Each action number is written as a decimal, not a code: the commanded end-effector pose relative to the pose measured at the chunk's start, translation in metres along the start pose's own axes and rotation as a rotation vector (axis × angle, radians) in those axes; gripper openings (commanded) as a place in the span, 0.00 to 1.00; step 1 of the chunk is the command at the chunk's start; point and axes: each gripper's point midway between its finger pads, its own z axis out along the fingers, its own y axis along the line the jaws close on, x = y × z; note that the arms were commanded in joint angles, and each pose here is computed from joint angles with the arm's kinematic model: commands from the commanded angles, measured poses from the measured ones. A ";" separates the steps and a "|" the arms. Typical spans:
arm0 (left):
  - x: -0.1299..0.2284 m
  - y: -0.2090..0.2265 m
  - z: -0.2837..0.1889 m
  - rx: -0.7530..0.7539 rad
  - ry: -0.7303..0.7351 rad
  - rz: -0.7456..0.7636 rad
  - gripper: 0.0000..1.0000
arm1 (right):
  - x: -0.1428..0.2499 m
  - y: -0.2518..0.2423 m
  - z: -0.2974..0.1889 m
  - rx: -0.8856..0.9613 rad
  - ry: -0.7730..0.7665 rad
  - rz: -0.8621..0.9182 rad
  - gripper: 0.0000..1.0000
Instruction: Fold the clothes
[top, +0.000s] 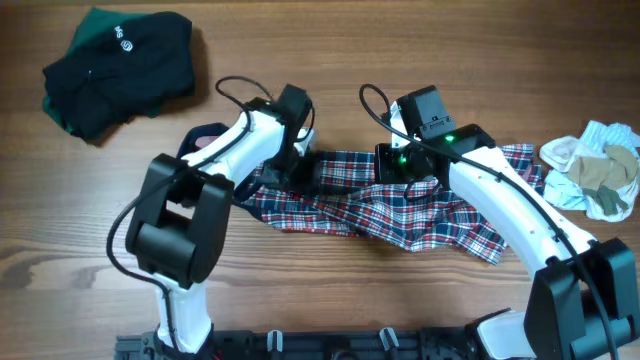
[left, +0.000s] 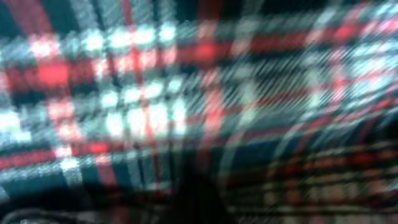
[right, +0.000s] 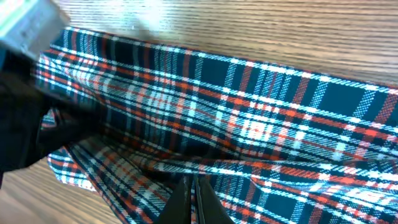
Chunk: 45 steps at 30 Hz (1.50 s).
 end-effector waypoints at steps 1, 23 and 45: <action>0.018 0.008 0.003 -0.032 0.081 -0.035 0.04 | 0.000 -0.003 0.004 0.016 0.005 0.001 0.05; 0.086 -0.016 -0.053 0.034 0.109 0.008 0.04 | -0.006 -0.022 0.002 0.114 -0.032 0.071 0.05; -0.007 -0.025 -0.061 0.011 -0.284 0.103 0.55 | 0.100 -0.072 -0.034 0.362 0.363 0.508 1.00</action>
